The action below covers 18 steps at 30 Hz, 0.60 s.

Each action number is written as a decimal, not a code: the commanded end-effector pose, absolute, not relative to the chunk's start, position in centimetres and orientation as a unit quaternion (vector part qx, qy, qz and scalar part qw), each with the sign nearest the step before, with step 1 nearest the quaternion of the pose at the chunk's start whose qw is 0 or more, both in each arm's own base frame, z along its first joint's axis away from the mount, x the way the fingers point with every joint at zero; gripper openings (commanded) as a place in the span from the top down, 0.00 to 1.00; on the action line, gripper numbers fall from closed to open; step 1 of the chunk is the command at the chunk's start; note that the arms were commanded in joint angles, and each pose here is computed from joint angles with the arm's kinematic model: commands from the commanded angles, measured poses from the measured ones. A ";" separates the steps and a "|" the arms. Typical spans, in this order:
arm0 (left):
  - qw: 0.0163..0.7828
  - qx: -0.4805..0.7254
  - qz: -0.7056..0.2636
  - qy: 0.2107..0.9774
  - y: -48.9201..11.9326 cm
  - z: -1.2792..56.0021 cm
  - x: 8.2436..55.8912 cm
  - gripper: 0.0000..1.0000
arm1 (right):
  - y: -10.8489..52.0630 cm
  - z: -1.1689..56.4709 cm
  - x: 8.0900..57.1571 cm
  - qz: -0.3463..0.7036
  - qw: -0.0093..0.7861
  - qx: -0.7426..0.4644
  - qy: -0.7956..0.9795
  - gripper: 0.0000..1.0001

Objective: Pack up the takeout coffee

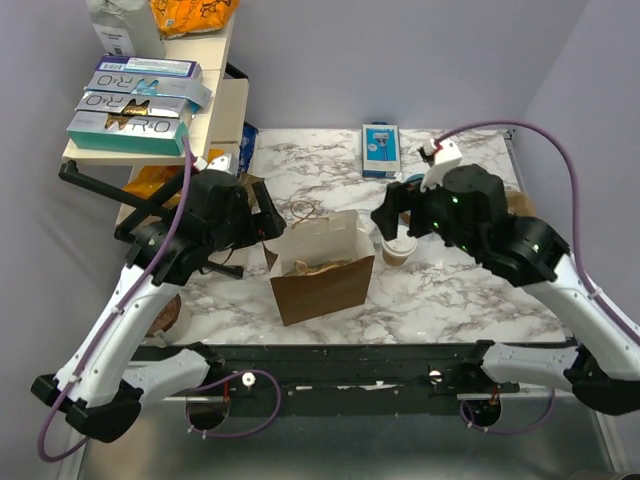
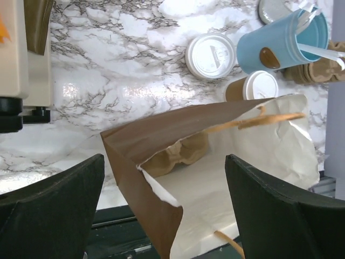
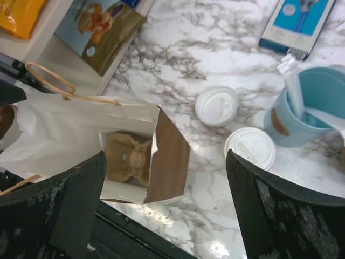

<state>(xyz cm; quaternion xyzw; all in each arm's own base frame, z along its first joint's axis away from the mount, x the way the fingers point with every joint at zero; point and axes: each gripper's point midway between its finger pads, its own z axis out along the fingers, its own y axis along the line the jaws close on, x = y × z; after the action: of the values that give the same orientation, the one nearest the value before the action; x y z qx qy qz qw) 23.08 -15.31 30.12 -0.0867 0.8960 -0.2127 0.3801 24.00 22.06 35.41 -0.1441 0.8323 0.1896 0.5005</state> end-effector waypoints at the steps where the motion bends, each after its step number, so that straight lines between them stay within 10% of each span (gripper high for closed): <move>1: 0.378 -0.078 -0.249 0.888 -15.4 30.2 21.2 0.01 | 19.9 34.0 25.8 0.142 0.530 -0.180 0.817 0.00; 13: 0.342 -0.065 -0.283 0.894 -15.9 26.7 18.3 0.01 | 17.2 20.9 28.3 0.053 0.426 -0.323 0.844 0.02; 18: 0.351 -0.067 -0.283 0.890 -15.6 26.9 18.1 0.01 | 18.2 18.1 29.2 0.054 0.384 -0.381 0.839 0.19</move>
<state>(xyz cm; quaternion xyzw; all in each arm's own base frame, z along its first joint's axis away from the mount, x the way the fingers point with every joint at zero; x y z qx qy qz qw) 18.53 -15.16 25.83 -0.0717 0.9012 -0.2582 0.3405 28.06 16.89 18.45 -0.3164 0.8676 0.0455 0.3809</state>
